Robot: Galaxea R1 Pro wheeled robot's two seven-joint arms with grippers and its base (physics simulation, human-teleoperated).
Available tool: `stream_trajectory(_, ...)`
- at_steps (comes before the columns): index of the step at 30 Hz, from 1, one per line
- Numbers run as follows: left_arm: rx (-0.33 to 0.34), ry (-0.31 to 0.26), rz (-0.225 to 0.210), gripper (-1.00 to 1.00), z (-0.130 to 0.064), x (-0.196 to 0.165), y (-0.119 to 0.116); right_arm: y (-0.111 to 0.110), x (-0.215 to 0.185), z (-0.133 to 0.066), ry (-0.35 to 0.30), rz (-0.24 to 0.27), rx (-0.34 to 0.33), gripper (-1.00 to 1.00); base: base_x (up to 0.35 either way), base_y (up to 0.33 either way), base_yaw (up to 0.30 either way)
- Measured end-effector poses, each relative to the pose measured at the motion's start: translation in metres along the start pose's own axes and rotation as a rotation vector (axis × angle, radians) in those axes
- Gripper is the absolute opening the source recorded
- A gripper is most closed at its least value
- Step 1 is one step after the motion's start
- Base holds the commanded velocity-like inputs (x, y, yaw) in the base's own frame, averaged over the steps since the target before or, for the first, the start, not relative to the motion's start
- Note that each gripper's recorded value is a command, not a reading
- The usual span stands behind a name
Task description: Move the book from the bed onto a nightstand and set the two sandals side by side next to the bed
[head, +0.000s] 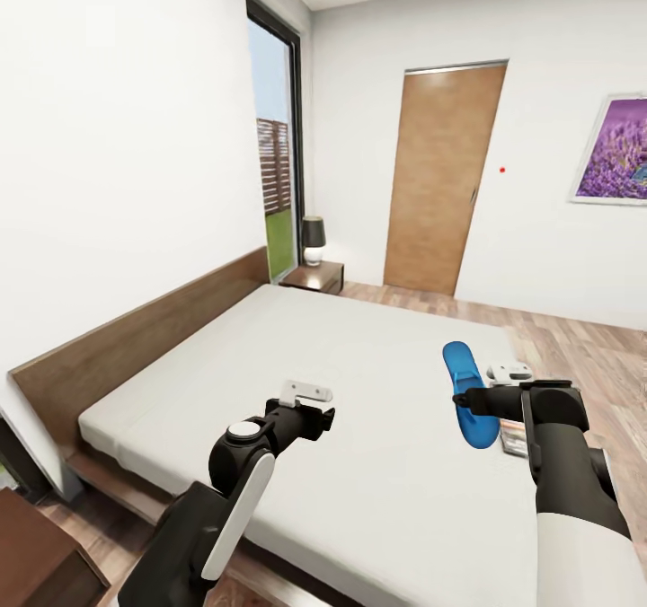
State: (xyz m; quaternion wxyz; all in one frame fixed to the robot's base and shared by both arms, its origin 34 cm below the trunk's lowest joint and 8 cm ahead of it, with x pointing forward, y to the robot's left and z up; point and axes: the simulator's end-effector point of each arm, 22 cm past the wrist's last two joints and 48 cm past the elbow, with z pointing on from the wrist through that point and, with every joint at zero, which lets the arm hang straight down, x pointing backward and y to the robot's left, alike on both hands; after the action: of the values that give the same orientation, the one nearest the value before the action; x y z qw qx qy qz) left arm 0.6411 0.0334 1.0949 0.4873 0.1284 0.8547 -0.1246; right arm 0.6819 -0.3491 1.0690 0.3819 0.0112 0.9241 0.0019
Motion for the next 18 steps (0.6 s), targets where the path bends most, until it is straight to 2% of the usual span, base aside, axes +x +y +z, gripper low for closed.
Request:
stream_trajectory(7,-0.001,-0.009,0.003,1.0,-0.0033,-0.004,-0.0008,-0.0003,-0.0038,-0.0046,-0.01,0.0,0.001,-1.0,0.0,0.0,-0.172)
stream_trajectory(18,-0.002,-0.009,0.004,1.0,-0.0034,-0.0042,-0.0007,-0.0011,-0.0044,-0.0051,-0.013,0.002,-0.003,-1.0,0.0,0.0,-0.1)
